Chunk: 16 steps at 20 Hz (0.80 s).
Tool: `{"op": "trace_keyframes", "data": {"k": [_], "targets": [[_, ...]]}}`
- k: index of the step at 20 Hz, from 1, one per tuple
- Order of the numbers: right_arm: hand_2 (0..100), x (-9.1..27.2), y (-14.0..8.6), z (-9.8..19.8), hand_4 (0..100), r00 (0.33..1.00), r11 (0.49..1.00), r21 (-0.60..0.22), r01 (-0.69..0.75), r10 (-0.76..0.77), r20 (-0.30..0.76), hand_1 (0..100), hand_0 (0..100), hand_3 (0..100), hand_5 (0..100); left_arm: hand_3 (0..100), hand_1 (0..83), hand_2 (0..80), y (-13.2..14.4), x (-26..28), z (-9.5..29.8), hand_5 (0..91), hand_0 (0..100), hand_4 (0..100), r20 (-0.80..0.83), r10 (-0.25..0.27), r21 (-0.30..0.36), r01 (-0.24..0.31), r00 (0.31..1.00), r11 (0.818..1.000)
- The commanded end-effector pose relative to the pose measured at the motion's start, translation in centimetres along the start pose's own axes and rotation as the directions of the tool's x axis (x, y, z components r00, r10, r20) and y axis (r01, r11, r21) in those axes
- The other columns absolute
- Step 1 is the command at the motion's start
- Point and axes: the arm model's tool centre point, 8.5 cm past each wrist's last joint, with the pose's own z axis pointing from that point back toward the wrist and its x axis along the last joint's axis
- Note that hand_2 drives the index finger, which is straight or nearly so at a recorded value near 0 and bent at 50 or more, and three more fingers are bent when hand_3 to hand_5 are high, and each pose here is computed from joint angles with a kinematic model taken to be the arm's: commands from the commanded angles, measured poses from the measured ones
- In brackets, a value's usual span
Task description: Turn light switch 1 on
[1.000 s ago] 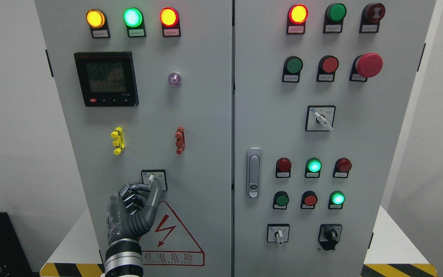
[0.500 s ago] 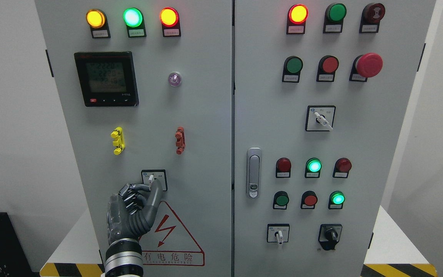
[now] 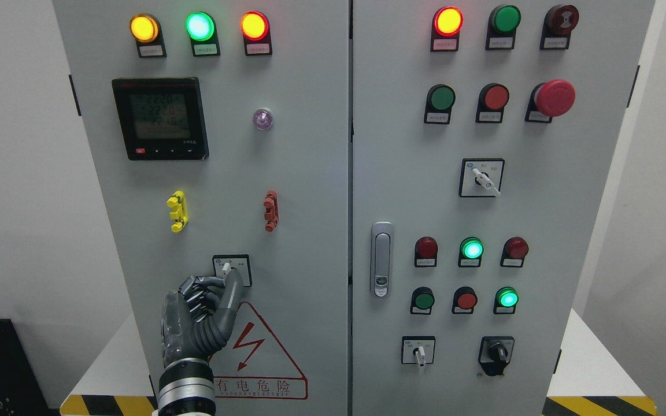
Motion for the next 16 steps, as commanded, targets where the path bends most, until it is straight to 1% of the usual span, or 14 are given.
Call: {"op": "trace_keyframes", "data": {"k": [1,9,16], "targets": [[0,-0.01,-0.01,0.0,0,1.0,1.0,-0.001,0.0,0.0,0.0,0,31,0,0,96,55.2,60.0,-0.07,-0.04,0.0,87.1,45,90,-0.001,0.001,-0.004,-0.001,1.0,1.0],[0,0.08,0.0,0.0,0,1.0,1.0,0.0,0.0,0.0,0.001,0,31,0,0,96,51.3,60.3,-0.23,-0.22,-0.01,87.0,48,91,-0.007,-0.001,-0.009,0.0,1.0,1.0],[0,0.08,0.0,0.0,0,1.0,1.0,0.0,0.0,0.0,0.001,0,31,0,0,96,49.8,60.7,-0.24,-0.23,-0.01,86.9,48,91,-0.007,0.001,-0.01,-0.001,1.0,1.0]]}}
